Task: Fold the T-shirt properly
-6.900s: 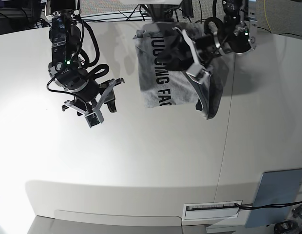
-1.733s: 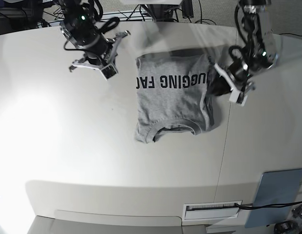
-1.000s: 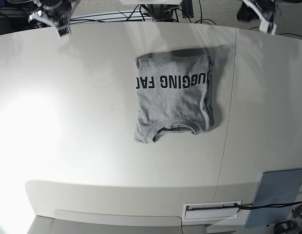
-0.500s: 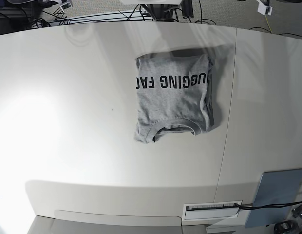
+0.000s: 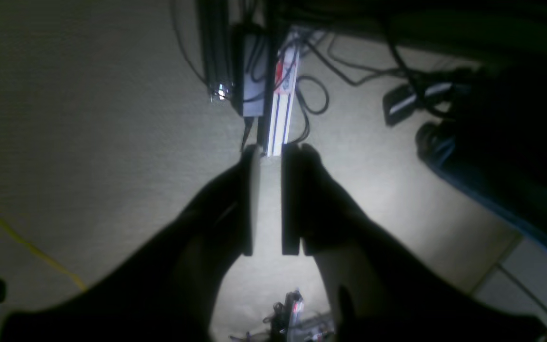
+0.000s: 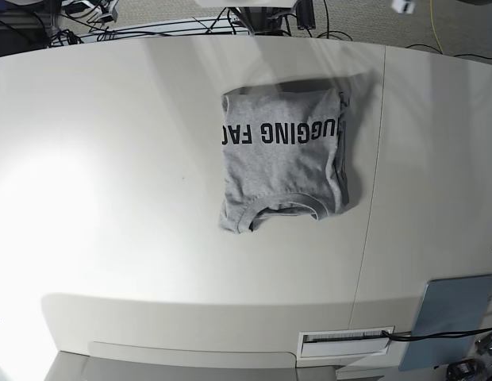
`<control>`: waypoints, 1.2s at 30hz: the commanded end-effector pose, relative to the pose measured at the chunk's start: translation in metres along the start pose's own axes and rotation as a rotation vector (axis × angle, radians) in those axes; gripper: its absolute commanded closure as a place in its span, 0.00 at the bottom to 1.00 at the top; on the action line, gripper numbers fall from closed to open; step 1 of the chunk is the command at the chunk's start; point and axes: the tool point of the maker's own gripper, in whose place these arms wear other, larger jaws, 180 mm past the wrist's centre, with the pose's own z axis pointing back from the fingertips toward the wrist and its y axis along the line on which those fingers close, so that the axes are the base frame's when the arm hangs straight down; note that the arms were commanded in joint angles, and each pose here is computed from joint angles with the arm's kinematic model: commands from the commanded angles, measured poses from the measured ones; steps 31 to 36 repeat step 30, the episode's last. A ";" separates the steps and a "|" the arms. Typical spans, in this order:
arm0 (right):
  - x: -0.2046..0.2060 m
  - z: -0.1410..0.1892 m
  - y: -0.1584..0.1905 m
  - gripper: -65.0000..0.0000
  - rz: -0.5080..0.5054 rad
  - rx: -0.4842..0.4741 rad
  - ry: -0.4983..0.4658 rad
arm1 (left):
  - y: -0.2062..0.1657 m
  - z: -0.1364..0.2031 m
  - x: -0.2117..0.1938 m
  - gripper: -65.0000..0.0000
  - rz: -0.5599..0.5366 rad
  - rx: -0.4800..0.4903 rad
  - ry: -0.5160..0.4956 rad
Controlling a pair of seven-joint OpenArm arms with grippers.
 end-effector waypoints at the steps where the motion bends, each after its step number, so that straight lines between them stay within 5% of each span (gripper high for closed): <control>1: -0.004 -0.002 -0.009 1.00 0.012 -0.014 0.020 | 0.005 -0.004 0.000 0.88 -0.003 0.029 0.014; 15: 0.055 -0.026 -0.013 1.00 -0.086 0.012 -0.062 | -0.078 -0.100 0.004 0.88 0.076 0.133 0.108; 36: 0.075 -0.031 0.011 1.00 -0.020 0.035 -0.121 | -0.089 -0.108 0.033 0.88 0.069 0.119 0.041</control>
